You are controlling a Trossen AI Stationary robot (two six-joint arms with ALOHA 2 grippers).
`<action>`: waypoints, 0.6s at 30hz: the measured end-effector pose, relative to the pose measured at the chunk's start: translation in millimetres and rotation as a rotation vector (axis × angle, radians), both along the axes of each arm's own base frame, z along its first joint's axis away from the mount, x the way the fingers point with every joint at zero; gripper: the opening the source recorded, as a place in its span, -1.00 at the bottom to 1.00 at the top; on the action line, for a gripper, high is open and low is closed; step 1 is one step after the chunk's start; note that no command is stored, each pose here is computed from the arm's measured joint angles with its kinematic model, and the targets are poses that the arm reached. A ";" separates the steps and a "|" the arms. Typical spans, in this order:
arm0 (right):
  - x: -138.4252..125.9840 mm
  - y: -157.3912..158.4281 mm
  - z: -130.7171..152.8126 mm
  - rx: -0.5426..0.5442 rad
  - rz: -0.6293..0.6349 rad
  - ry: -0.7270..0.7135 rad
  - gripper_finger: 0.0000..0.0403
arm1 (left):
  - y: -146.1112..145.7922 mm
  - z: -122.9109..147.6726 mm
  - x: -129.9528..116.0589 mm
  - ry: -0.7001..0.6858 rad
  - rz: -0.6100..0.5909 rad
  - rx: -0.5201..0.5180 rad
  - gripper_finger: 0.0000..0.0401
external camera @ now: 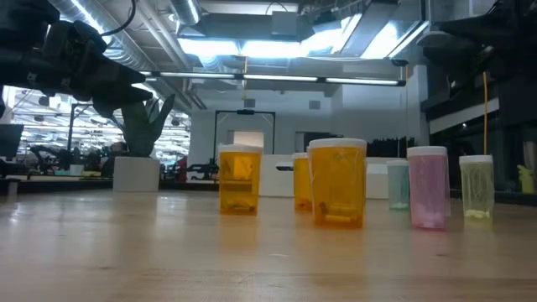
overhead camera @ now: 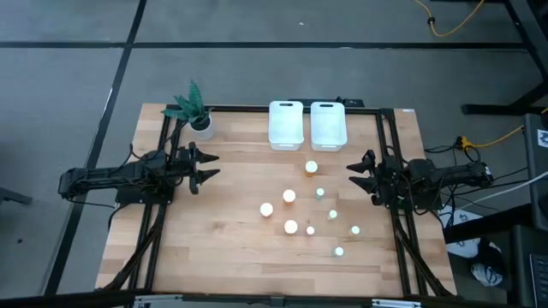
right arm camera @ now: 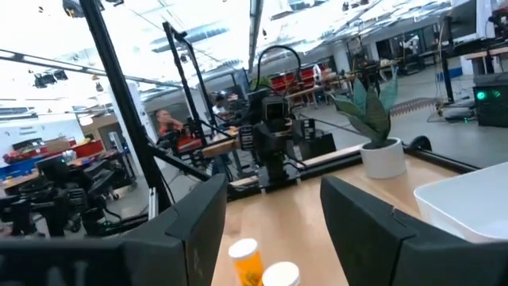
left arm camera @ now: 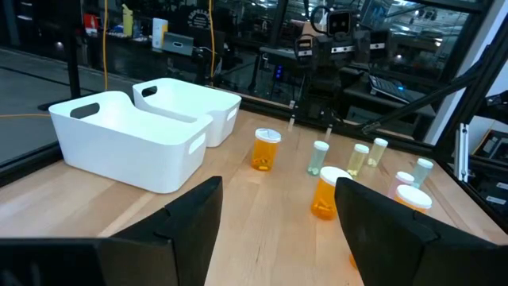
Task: Pick and place medicine bottles into bin by pill shape (circle, oval)
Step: Put the big orange capsule bottle into the left white bin
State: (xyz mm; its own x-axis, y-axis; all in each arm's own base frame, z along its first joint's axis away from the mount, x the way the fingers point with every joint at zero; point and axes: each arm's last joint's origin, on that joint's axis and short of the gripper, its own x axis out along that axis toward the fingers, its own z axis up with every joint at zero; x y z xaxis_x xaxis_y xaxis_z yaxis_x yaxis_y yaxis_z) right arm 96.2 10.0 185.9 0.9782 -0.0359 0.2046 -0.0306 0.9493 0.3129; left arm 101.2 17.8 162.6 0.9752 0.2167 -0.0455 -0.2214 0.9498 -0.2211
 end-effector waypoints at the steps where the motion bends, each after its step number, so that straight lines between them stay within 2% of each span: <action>1: 0.4 0.1 -0.4 -0.001 0.000 0.005 0.03 | 0.0 0.1 0.0 0.000 0.000 0.000 0.18; 5: 1.9 0.4 -1.9 0.017 0.006 0.023 0.03 | 0.1 0.1 0.0 0.000 0.003 0.000 0.18; 12: 6.2 1.1 -6.4 0.012 0.006 0.078 0.03 | 2.6 0.0 -0.7 0.000 0.090 0.002 0.18; 18: 10.3 -1.1 -11.2 0.016 -0.094 0.134 0.03 | 3.5 4.8 -0.9 -0.056 0.125 -0.020 0.18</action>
State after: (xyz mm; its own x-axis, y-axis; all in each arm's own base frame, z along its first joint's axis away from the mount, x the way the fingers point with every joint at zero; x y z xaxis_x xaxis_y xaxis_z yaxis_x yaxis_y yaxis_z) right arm 106.5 8.9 174.7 0.9888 -0.1313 0.0707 0.1017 0.9407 0.3237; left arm 100.3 21.3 167.3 0.9419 0.3359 0.0032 -0.3241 0.9111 -0.2548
